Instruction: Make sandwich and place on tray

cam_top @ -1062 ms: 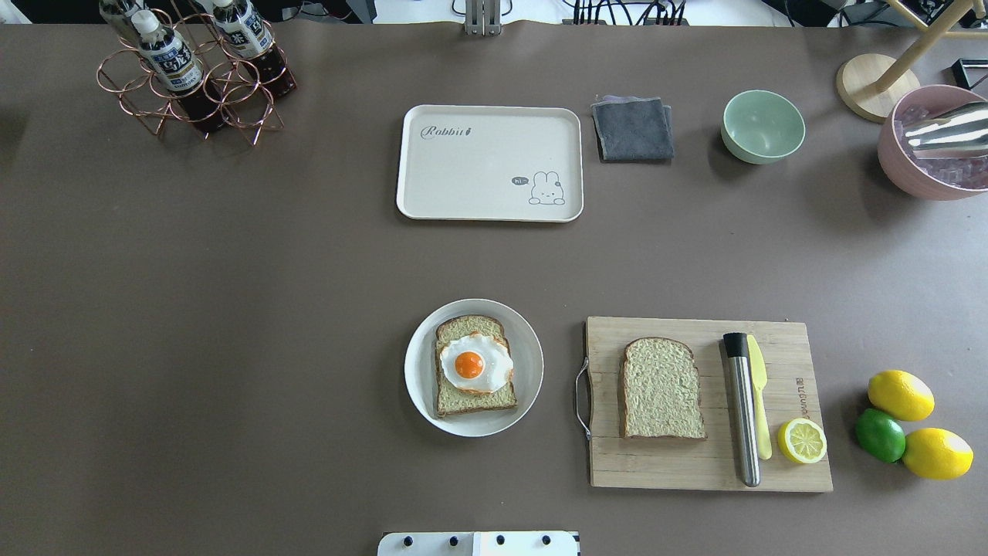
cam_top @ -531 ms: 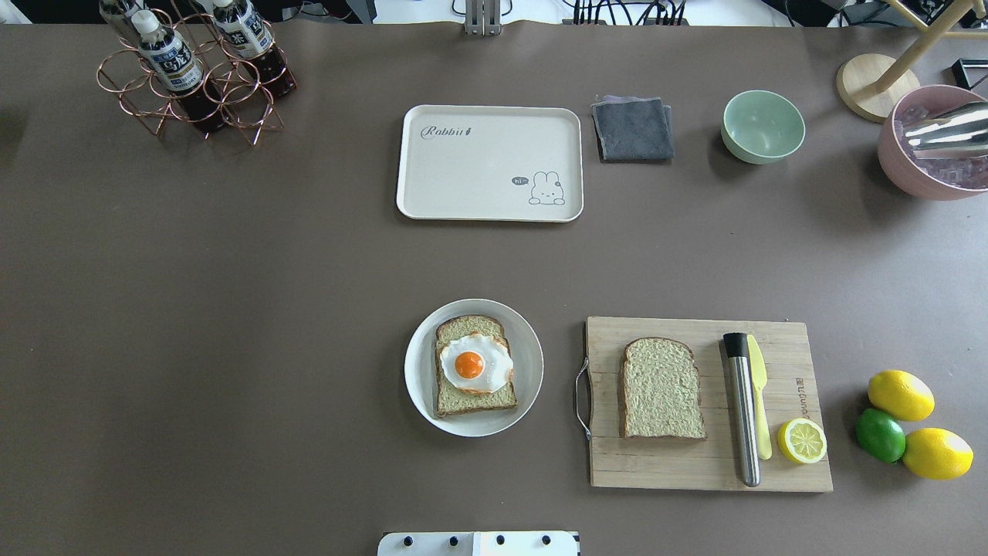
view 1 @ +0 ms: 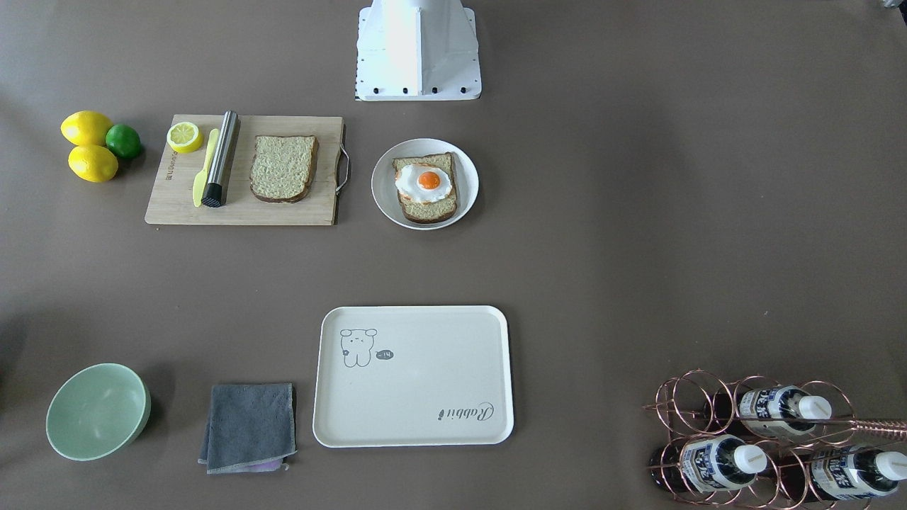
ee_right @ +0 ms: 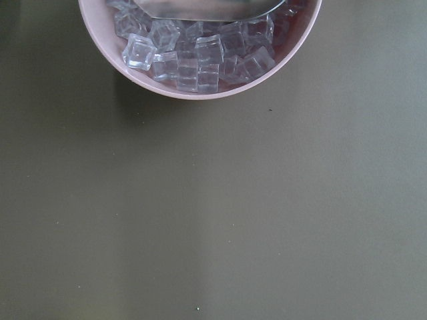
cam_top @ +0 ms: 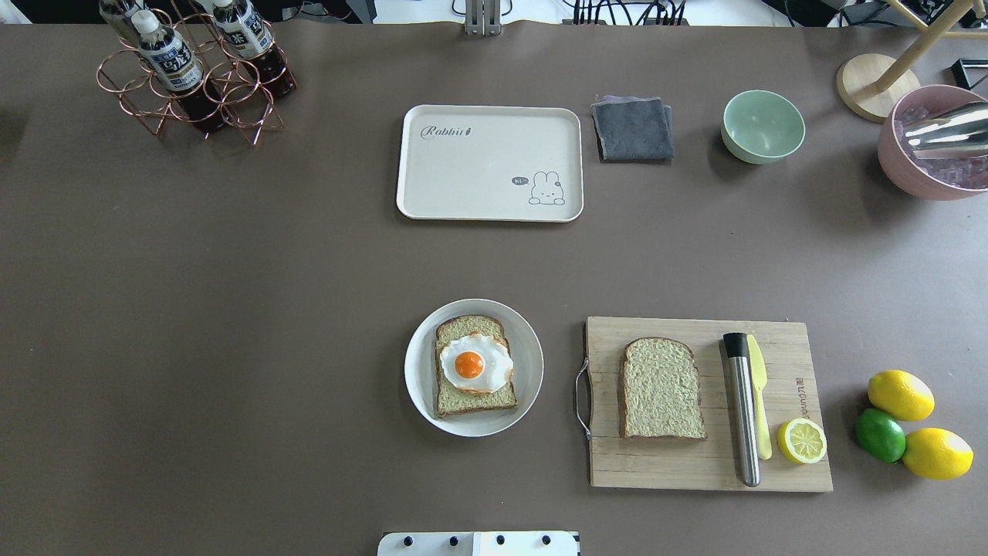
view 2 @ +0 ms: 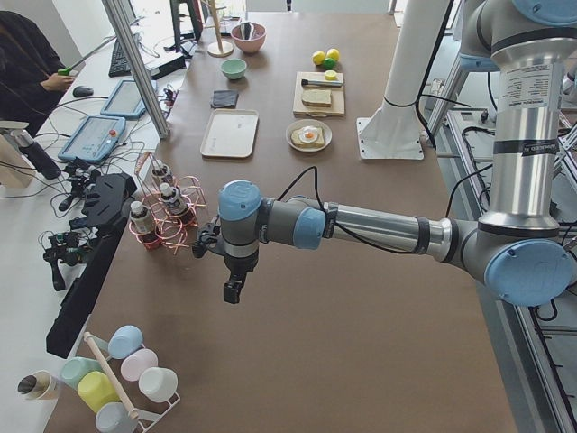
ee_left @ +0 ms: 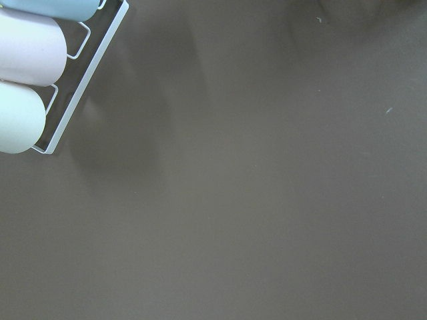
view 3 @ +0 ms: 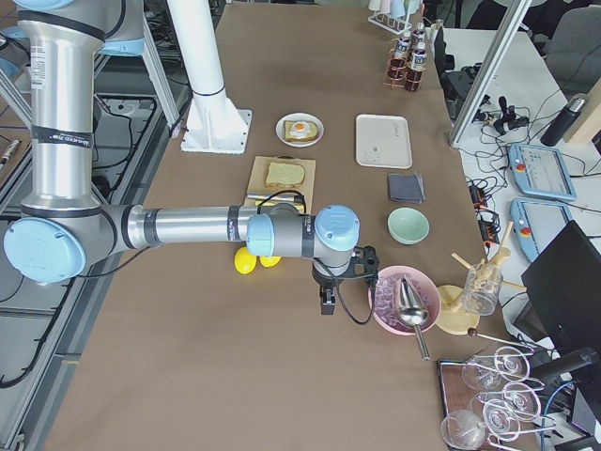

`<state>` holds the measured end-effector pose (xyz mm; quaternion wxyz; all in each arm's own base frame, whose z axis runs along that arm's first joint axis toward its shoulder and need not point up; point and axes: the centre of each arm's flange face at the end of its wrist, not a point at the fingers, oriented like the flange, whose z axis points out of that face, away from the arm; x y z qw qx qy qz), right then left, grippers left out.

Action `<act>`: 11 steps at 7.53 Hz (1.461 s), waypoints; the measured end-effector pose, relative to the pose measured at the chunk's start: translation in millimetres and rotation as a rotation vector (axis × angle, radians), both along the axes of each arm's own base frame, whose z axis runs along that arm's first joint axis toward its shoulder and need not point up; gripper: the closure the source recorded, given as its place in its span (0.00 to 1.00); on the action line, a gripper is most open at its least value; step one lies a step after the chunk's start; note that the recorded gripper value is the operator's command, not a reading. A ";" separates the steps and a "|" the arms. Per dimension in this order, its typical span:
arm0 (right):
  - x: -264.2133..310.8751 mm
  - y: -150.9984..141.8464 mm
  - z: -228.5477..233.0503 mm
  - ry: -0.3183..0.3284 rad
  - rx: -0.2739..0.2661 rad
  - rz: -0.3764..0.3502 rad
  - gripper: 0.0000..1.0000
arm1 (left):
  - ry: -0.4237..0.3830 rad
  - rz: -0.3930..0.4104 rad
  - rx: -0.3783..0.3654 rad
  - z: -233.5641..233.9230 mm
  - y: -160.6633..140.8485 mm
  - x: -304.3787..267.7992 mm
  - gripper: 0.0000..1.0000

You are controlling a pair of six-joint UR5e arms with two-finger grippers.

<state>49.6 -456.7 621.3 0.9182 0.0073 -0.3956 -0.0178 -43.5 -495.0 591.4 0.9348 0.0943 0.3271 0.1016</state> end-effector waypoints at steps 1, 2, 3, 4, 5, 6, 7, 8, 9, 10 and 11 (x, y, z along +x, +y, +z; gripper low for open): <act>0.0 0.6 0.6 0.000 -0.001 0.000 0.00 | 0.000 0.000 0.000 0.1 -0.1 0.0 0.02; 0.0 0.9 0.8 0.000 -0.002 0.000 0.00 | 0.000 0.000 0.000 0.2 -0.1 0.0 0.02; -0.2 0.9 0.8 -0.003 -0.003 0.000 0.00 | -0.001 0.000 0.000 0.3 0.1 -0.1 0.02; -1.4 1.7 1.5 -0.021 -0.006 -0.001 0.00 | -0.001 0.000 0.000 0.3 0.3 -0.1 0.02; -2.2 2.8 2.4 -0.036 -0.009 -0.002 0.00 | -0.001 0.000 0.000 0.0 0.1 -0.1 0.02; -2.2 3.8 3.8 -0.042 -0.009 -0.005 0.00 | -0.001 0.000 0.001 -0.3 0.0 -0.1 0.02; -2.2 4.3 5.5 -0.043 -0.011 -0.007 0.00 | -0.001 0.000 0.003 -1.4 0.1 -0.1 0.02; -2.3 4.6 7.9 -0.042 -0.014 -0.008 0.00 | 0.000 0.000 0.006 -2.7 0.2 -0.1 0.02; -2.4 4.9 9.8 -0.040 -0.016 -0.009 0.00 | 0.000 0.000 0.008 -3.3 0.4 0.0 0.02; -2.2 4.9 11.0 -0.035 -0.017 -0.009 0.00 | 0.000 0.000 0.008 -3.4 0.4 0.0 0.02; -1.7 4.9 11.5 -0.030 -0.018 -0.009 0.00 | 0.000 0.001 0.007 -2.7 0.3 0.3 0.02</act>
